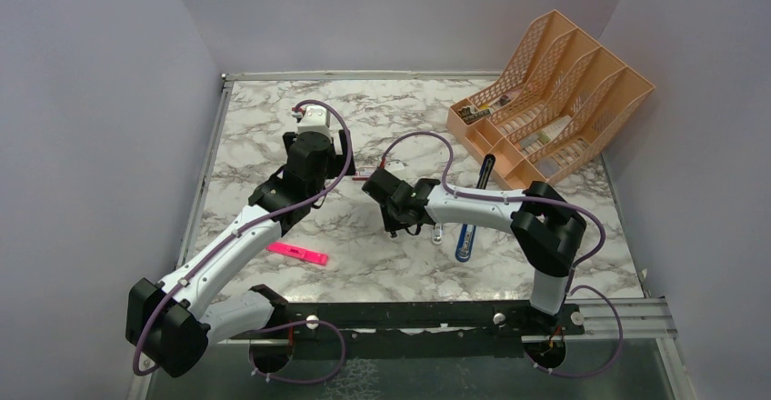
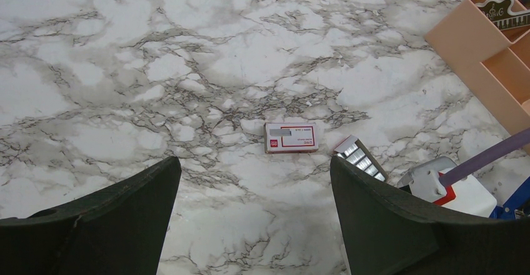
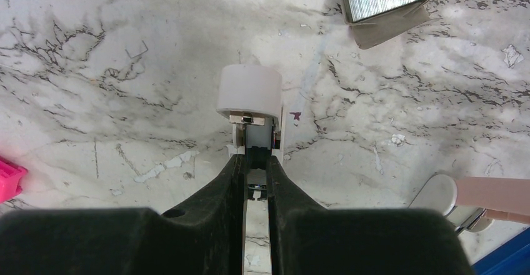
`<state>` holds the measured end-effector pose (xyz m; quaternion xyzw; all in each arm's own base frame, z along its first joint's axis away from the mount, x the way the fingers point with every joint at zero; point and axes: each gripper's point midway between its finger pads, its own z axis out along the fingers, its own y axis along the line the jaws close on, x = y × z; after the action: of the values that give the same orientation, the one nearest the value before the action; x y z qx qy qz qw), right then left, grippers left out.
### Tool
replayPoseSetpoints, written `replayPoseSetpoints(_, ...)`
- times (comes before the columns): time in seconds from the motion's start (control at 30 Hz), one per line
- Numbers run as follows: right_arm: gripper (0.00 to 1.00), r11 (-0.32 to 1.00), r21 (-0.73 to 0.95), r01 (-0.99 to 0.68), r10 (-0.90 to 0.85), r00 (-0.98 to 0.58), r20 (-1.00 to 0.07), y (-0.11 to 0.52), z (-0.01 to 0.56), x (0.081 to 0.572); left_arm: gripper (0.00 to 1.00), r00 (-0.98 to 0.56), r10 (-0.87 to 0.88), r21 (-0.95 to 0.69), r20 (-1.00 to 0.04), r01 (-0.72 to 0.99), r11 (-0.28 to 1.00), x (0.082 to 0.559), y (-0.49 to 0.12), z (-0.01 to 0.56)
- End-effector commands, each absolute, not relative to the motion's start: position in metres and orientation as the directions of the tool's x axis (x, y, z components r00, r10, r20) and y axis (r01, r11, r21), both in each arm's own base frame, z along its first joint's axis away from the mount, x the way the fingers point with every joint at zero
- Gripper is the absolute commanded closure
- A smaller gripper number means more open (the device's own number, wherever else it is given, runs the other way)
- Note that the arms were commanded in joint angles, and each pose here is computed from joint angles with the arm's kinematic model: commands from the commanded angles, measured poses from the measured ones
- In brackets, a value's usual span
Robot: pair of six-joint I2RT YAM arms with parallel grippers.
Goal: Load the staples into the stapler
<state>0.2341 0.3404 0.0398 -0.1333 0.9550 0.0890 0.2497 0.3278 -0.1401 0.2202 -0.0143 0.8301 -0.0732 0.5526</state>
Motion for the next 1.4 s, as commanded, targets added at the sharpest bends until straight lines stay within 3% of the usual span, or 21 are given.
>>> replayPoseSetpoints(0.0,0.82,0.937,0.112,-0.332,-0.252,-0.86,-0.444,0.336,0.033,0.218,0.1,-0.373,-0.111,-0.135,-0.921,0.037,0.99,0.33,-0.136,0.222)
replayPoseSetpoints(0.33,0.78,0.933,0.107,-0.344,-0.266,-0.858,-0.44,0.336,0.036,0.218,0.1,-0.374,-0.111,-0.134,-0.921,0.037,0.99,0.33,-0.136,0.221)
replayPoseSetpoints(0.87,0.66,0.949,0.112,-0.294,-0.183,-0.806,-0.563,0.341,0.072,0.243,0.1,-0.371,-0.11,-0.133,-0.922,0.036,0.99,0.33,-0.135,0.222)
replayPoseSetpoints(1.13,0.73,0.969,0.074,-0.236,-0.155,-0.811,-0.563,0.328,0.069,0.247,0.1,-0.37,-0.112,-0.134,-0.922,0.034,0.99,0.329,-0.135,0.222)
replayPoseSetpoints(1.37,0.76,0.953,0.095,-0.288,-0.196,-0.826,-0.529,0.333,0.06,0.238,0.1,-0.37,-0.112,-0.135,-0.922,0.036,0.99,0.33,-0.135,0.222)
